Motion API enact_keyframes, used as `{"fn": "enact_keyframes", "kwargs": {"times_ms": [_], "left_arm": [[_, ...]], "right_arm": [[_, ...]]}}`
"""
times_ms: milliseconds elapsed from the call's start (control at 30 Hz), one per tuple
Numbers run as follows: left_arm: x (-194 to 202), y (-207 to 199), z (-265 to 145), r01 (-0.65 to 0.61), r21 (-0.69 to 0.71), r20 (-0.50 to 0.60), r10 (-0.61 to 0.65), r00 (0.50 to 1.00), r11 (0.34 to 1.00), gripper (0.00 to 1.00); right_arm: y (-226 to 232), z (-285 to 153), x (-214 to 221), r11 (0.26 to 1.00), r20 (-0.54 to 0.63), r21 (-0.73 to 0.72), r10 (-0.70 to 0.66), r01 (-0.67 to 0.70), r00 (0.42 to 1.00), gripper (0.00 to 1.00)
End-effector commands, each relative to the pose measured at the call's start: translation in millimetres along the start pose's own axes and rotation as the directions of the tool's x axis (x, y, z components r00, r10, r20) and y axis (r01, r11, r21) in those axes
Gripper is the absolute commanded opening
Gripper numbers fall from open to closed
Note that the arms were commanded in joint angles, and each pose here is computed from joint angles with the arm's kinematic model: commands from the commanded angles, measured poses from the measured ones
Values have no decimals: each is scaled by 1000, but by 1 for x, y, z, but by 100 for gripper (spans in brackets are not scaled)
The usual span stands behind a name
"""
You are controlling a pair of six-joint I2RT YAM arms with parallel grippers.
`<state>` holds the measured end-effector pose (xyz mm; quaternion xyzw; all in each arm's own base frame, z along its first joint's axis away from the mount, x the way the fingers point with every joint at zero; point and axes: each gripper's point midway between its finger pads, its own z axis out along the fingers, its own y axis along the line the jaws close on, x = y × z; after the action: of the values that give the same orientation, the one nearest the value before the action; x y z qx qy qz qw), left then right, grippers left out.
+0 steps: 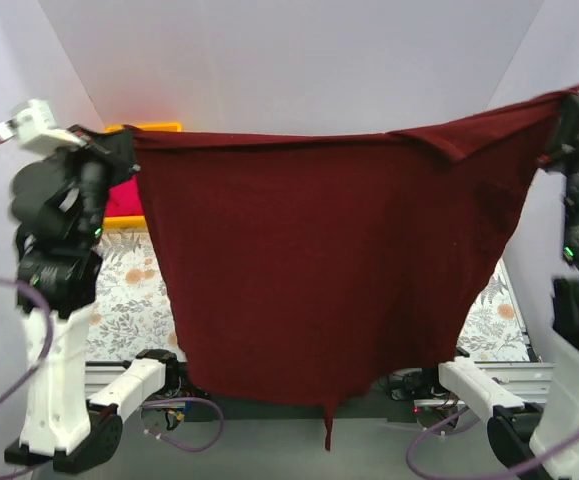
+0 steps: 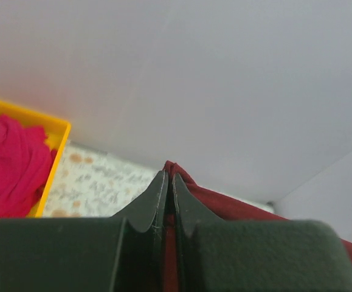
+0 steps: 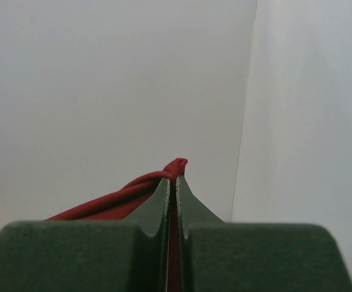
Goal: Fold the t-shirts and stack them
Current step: Flatten the tshirt out, then fold the tshirt
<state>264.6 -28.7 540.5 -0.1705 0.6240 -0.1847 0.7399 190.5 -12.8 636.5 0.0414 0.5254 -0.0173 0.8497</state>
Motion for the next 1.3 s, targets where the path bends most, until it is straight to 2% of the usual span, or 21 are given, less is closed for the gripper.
{"fn": "enact_keyframes", "kwargs": {"times_ms": [0, 67, 100, 133, 167, 200, 233, 267, 367, 400, 467, 500, 567, 800, 833, 1100, 1167, 1267], "left_arm": [[95, 51, 64, -84, -144, -206, 54, 977, 986, 0], [157, 79, 94, -120, -192, -314, 55, 948, 974, 0], [181, 90, 103, -132, -211, -352, 50, 934, 969, 0], [205, 102, 110, -146, -236, -390, 44, 920, 961, 0], [249, 125, 120, -177, -269, -462, 34, 886, 947, 0], [271, 136, 124, -192, -287, -494, 27, 869, 938, 0], [287, 149, 127, -208, -316, -512, 18, 859, 926, 0], [325, 170, 133, -241, -344, -567, 4, 824, 907, 0], [366, 193, 144, -266, -383, -616, -30, 787, 884, 0], [395, 209, 144, -296, -396, -659, -44, 751, 869, 0], [411, 216, 153, -290, -396, -676, -62, 735, 871, 0], [431, 228, 152, -310, -401, -706, -75, 704, 862, 0], [445, 235, 154, -314, -403, -724, -90, 684, 860, 0], [458, 247, 170, -286, -406, -734, -123, 668, 868, 0], [456, 244, 175, -278, -403, -730, -123, 672, 872, 0], [440, 231, 193, -250, -377, -727, -117, 677, 892, 0], [437, 228, 196, -248, -372, -730, -117, 673, 894, 0], [436, 227, 193, -245, -371, -739, -125, 662, 896, 0]], "right_arm": [[15, 69, 108, 995, -195, -13, -104, 104, 975, 1], [19, 93, 162, 991, -261, -18, -134, 134, 956, 1], [21, 94, 216, 987, -349, -28, -158, 159, 923, 1], [21, 104, 230, 986, -332, -18, -160, 164, 929, 1], [22, 110, 265, 981, -375, -31, -190, 192, 907, 1], [23, 103, 315, 976, -441, -53, -211, 210, 872, 1], [25, 105, 335, 975, -453, -58, -217, 214, 865, 1], [27, 111, 367, 974, -467, -66, -222, 217, 856, 1], [33, 106, 452, 973, -578, -106, -229, 206, 783, 1], [35, 105, 469, 972, -599, -118, -233, 203, 766, 1], [39, 103, 511, 970, -648, -144, -242, 195, 722, 1], [39, 102, 522, 971, -663, -145, -238, 190, 710, 1], [38, 101, 546, 972, -692, -151, -235, 181, 683, 1], [43, 106, 568, 975, -720, -164, -220, 147, 659, 1], [43, 102, 571, 978, -739, -160, -211, 137, 640, 1], [40, 89, 548, 990, -797, -95, -137, 101, 588, 1], [38, 78, 547, 989, -819, -101, -142, 105, 555, 1], [38, 64, 544, 996, -847, -50, -82, 75, 525, 1]]}}
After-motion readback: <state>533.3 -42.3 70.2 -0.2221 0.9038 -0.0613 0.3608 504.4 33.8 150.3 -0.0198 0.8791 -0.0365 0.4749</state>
